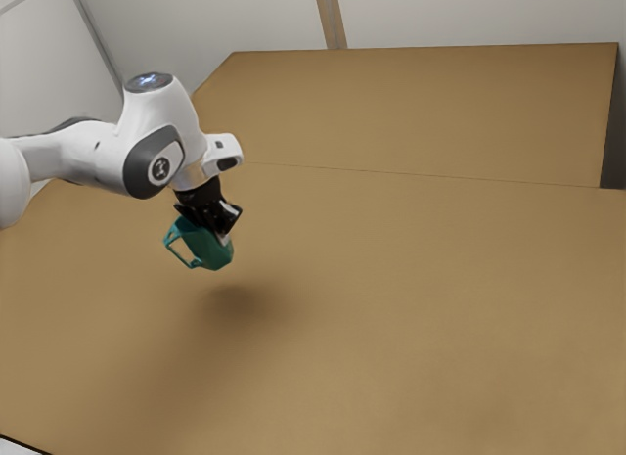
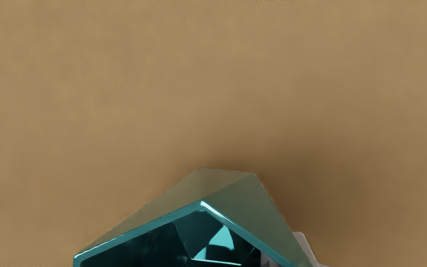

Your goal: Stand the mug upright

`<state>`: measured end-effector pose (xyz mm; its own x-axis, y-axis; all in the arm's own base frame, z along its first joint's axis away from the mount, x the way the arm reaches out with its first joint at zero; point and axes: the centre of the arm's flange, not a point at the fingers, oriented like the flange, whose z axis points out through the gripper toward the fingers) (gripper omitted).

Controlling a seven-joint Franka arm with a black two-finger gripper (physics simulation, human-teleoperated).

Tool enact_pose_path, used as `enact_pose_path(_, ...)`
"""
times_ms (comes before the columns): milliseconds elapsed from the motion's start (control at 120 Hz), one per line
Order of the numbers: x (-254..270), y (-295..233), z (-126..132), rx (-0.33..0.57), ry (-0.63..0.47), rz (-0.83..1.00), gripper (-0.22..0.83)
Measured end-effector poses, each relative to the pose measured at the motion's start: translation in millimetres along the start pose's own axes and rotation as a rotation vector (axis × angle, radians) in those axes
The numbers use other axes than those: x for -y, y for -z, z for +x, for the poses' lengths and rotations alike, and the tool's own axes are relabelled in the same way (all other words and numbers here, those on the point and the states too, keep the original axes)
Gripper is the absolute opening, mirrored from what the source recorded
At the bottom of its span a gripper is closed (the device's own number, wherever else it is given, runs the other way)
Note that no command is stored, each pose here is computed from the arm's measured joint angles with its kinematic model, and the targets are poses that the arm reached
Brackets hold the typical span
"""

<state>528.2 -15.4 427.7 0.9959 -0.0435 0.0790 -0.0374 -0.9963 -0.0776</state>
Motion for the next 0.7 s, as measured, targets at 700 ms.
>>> enact_pose_path(700, -13, -65, 8, 0.014, 0.272, -0.025, -0.17)
